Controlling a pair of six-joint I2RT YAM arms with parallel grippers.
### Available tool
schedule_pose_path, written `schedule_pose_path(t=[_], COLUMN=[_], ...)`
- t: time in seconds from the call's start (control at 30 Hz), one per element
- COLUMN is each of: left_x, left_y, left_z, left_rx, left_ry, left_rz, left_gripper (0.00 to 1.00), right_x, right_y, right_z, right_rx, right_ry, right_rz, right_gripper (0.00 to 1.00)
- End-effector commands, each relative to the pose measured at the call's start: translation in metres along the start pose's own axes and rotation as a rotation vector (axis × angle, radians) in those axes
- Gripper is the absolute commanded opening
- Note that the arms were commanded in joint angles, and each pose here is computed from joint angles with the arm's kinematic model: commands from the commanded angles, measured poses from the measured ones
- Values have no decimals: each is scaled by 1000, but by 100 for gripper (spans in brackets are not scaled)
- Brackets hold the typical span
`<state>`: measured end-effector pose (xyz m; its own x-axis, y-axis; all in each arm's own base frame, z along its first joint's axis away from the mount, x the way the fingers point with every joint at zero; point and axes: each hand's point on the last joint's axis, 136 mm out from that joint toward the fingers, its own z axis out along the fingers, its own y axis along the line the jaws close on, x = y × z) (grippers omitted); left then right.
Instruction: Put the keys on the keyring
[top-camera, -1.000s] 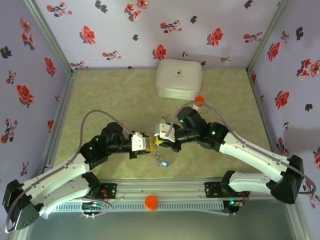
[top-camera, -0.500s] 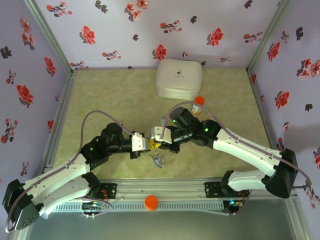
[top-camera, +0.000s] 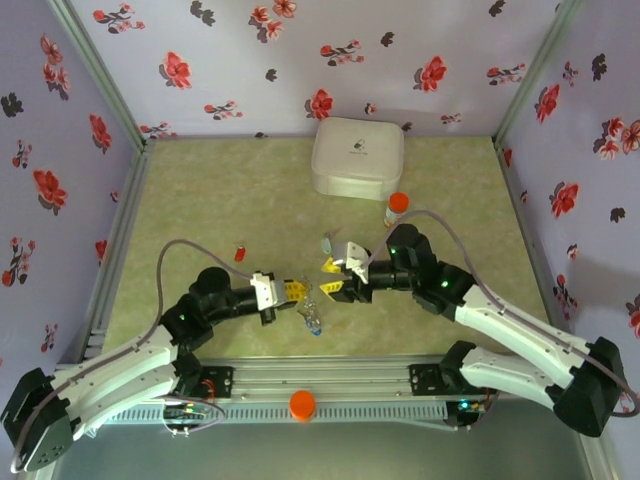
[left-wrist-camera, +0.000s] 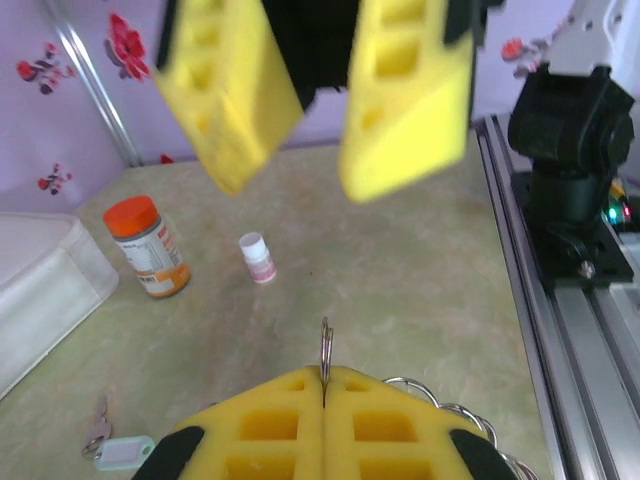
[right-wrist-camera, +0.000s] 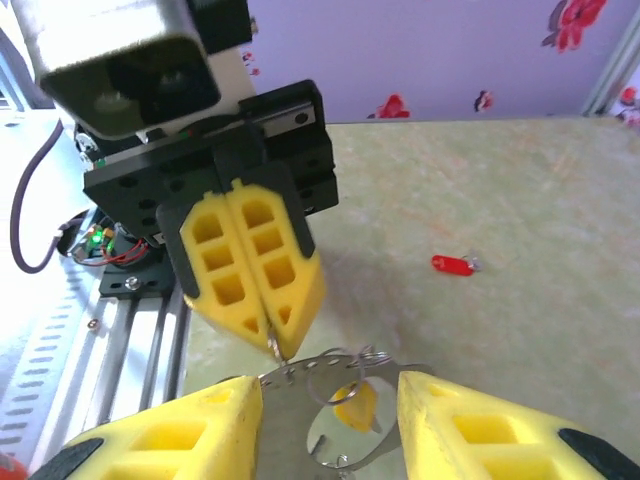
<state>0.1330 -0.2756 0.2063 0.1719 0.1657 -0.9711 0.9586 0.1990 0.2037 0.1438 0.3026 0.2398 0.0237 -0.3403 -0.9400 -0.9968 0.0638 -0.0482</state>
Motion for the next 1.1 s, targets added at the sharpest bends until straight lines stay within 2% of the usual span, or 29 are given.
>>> schedule_pose_path(t=[0.0, 0.27, 0.67, 0.83, 1.07], left_x=[-58, -60, -61, -60, -61], left_y=[12, 8, 4, 3, 4], left_z=[-13, -14, -14, -14, -14], left_rx=[-70, -44, -22, -19, -18], left_ry=[-261, -283, -292, -291, -287], left_rz=[-15, -61, -70, -70, -60], left_gripper=[0, 0, 0, 0, 0], right_x=[-7, -10, -19, -19, -9], right_y=[8, 17, 21, 19, 15], right_z=[7, 24, 28, 26, 18], right_rx=[-48, -104, -121, -103, -43], right_ry=[-63, -85, -114, -111, -44], right_rz=[24, 14, 3, -14, -69], right_gripper=[40, 36, 23, 28, 30])
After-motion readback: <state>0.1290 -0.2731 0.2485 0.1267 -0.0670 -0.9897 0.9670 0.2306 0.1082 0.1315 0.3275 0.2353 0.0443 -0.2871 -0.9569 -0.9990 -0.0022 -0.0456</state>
